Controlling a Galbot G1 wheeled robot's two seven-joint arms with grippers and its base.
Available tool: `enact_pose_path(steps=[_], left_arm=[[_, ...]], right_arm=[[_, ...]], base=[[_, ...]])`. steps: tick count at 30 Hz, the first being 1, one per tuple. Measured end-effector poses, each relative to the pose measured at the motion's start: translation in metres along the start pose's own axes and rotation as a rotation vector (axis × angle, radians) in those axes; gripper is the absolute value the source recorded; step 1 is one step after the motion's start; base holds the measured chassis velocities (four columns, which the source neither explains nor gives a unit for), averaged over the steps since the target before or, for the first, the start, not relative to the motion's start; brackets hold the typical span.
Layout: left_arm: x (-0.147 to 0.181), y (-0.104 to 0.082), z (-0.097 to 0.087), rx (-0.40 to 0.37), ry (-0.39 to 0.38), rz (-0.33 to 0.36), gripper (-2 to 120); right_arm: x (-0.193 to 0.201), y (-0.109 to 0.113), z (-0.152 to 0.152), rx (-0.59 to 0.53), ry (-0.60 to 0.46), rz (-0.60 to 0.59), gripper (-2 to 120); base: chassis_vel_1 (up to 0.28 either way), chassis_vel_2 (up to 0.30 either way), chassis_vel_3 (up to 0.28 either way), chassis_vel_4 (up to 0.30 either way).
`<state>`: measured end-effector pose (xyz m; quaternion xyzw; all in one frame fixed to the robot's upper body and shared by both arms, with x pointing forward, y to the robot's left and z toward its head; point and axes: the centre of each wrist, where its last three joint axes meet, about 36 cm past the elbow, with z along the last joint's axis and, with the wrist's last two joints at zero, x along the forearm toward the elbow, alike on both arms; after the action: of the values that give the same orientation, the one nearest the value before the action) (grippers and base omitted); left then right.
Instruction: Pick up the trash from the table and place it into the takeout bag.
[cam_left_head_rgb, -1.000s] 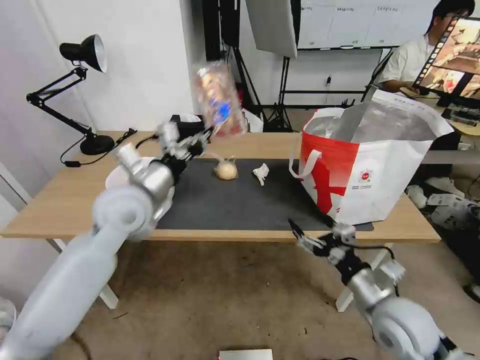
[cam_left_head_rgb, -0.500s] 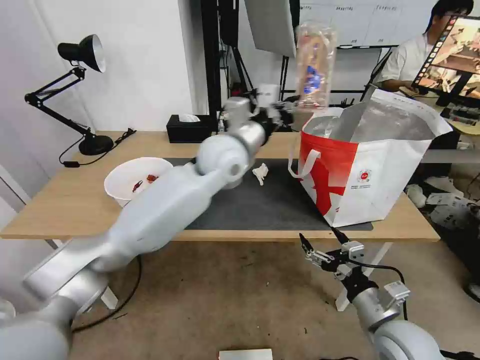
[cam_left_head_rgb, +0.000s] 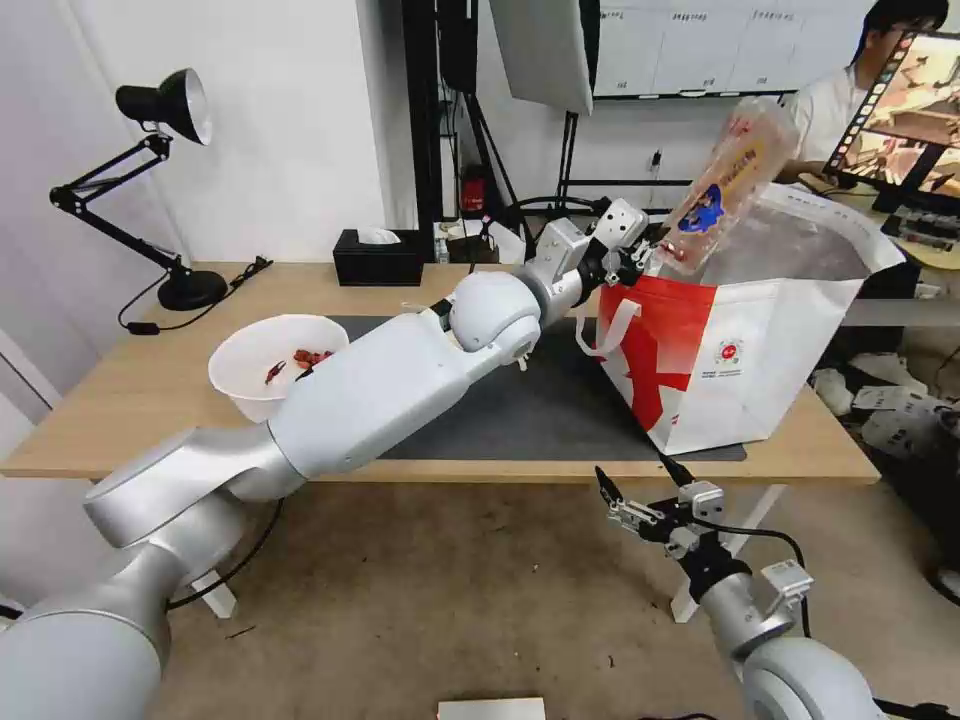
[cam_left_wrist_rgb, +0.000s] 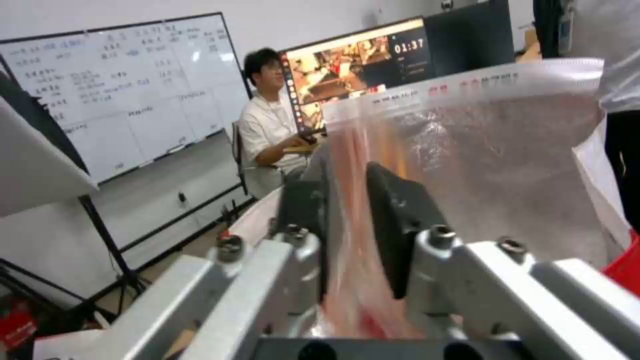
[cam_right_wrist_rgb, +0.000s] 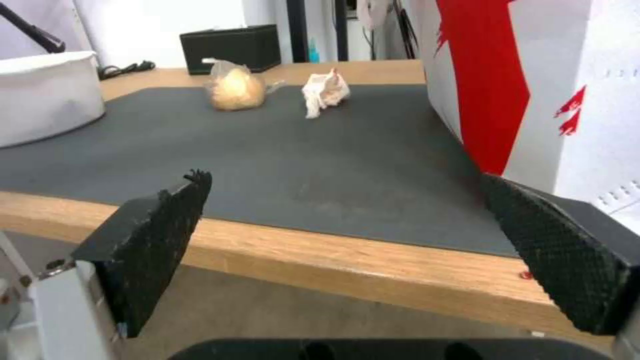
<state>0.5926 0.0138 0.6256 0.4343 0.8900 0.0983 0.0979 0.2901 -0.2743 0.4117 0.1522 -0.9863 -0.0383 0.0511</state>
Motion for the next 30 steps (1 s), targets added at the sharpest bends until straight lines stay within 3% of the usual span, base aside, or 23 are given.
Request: enact_pose_path(steps=[3,7,10,11,14,15,18,19,22,23,26,27,30], left_arm=[[0.007,0.003,-0.005,0.019,-0.027,-0.019,40],[0.016,0.001,-0.008,0.06,-0.045,-0.043,50],[0.051,0.005,0.001,0.113,-0.032,-0.097,65],[0.051,0.005,0.001,0.113,-0.032,-0.097,65],[0.109,0.012,0.02,0.149,-0.016,-0.178,79],[0.109,0.012,0.02,0.149,-0.016,-0.178,79],[0.181,0.01,0.048,0.154,0.023,-0.278,93],[0.181,0.01,0.048,0.154,0.023,-0.278,93],[0.249,0.0,0.071,0.141,0.06,-0.381,99],[0.249,0.0,0.071,0.141,0.06,-0.381,99],[0.299,-0.024,0.091,0.103,0.103,-0.454,100],[0.299,-0.024,0.091,0.103,0.103,-0.454,100],[0.336,-0.052,0.108,0.104,0.131,-0.555,100]], right_arm=[[0.001,0.002,0.001,-0.007,0.0,0.002,100],[0.005,0.004,-0.003,-0.013,-0.009,0.014,100],[0.011,0.008,-0.012,-0.026,-0.036,0.046,100],[0.011,0.008,-0.012,-0.026,-0.036,0.046,100],[0.007,0.008,-0.017,-0.023,-0.051,0.043,100],[0.007,0.008,-0.017,-0.023,-0.051,0.043,100],[0.007,0.009,-0.017,-0.022,-0.05,0.034,100],[0.007,0.009,-0.017,-0.022,-0.05,0.034,100],[0.004,0.009,-0.019,-0.017,-0.058,0.022,100],[0.004,0.009,-0.019,-0.017,-0.058,0.022,100],[0.003,0.008,-0.019,-0.019,-0.064,0.021,100],[0.003,0.008,-0.019,-0.019,-0.064,0.021,100],[0.003,0.008,-0.02,-0.031,-0.075,0.026,100]], base=[[0.0,0.0,0.0,0.0],[0.0,0.0,0.0,0.0],[0.0,0.0,0.0,0.0],[0.0,0.0,0.0,0.0],[0.0,0.0,0.0,0.0],[0.0,0.0,0.0,0.0],[0.0,0.0,0.0,0.0],[0.0,0.0,0.0,0.0],[0.0,0.0,0.0,0.0],[0.0,0.0,0.0,0.0],[0.0,0.0,0.0,0.0],[0.0,0.0,0.0,0.0],[0.0,0.0,0.0,0.0]])
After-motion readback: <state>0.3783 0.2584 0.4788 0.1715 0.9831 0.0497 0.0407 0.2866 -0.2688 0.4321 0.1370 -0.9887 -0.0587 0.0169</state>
